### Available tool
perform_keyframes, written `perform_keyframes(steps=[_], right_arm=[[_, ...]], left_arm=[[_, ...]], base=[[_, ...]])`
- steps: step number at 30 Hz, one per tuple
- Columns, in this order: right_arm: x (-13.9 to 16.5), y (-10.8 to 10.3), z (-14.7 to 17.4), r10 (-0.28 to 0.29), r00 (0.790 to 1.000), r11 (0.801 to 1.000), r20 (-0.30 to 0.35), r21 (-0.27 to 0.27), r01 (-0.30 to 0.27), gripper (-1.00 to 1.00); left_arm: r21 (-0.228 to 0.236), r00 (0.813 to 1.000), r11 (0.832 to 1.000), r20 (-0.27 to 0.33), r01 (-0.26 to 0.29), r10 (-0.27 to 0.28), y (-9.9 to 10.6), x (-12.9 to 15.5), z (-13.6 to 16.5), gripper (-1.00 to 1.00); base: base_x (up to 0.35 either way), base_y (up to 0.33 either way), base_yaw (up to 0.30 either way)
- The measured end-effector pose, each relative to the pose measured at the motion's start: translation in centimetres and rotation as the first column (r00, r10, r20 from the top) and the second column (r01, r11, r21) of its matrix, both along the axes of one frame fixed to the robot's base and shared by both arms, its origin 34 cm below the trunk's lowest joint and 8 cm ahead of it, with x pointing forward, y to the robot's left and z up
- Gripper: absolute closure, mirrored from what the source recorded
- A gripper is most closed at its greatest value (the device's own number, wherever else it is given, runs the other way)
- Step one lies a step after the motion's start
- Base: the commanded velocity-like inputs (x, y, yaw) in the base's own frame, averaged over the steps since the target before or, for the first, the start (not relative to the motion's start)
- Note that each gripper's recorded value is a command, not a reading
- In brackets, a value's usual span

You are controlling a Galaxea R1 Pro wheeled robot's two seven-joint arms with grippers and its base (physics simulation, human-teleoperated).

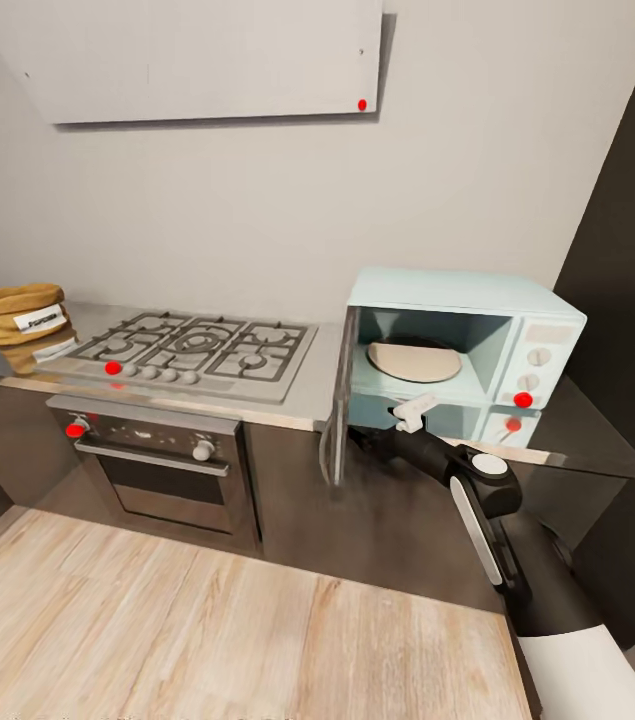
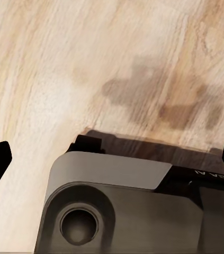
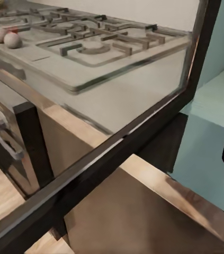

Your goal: In the kitchen, take the popcorn bag from the countertop, put it into the microwave, and heat it until the popcorn is cooked so the cooked popcorn ends up inside the bag.

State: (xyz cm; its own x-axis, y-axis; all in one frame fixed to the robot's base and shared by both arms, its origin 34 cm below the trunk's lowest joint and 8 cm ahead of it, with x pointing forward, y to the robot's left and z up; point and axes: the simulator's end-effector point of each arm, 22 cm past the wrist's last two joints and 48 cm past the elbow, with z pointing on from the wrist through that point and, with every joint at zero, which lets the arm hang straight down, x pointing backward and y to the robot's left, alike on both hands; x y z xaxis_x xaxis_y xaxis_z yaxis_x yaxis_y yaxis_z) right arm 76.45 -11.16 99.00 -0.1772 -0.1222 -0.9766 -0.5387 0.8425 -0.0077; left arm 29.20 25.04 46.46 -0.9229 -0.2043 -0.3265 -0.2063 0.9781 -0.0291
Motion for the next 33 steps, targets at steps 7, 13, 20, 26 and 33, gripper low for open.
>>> perform_keyframes(steps=[7, 13, 20, 26, 33], right_arm=[[0.00, 0.02, -0.06, 0.001, 1.000, 1.000, -0.001, 0.001, -0.001, -1.00], [0.00, 0.02, -0.06, 0.001, 1.000, 1.000, -0.001, 0.001, -0.001, -1.00], [0.01, -0.03, -0.09, 0.000, 1.000, 1.000, -0.001, 0.000, 0.000, -1.00], [0.01, -0.01, -0.09, 0.001, 1.000, 1.000, -0.001, 0.000, -0.001, -1.00], [-0.01, 0.01, -0.10, 0.002, 1.000, 1.000, -0.002, 0.001, -0.002, -1.00]], left_arm=[[0.000, 1.000, 1.000, -0.001, 0.000, 0.000, 0.00, -0.04, -0.02, -1.00], [0.000, 1.000, 1.000, -0.001, 0.000, 0.000, 0.00, -0.04, -0.02, -1.00], [0.000, 1.000, 1.000, -0.002, 0.000, 0.000, 0.03, -0.06, -0.02, -1.00], [0.001, 1.000, 1.000, -0.002, -0.002, 0.002, 0.08, -0.08, -0.03, -1.00], [0.000, 1.000, 1.000, -0.002, -0.002, 0.002, 0.05, -0.06, -0.03, -1.00]], base=[[0.000, 0.000, 0.013], [0.000, 0.000, 0.000], [0.000, 0.000, 0.035], [0.000, 0.000, 0.001], [0.000, -0.137, 0.000]])
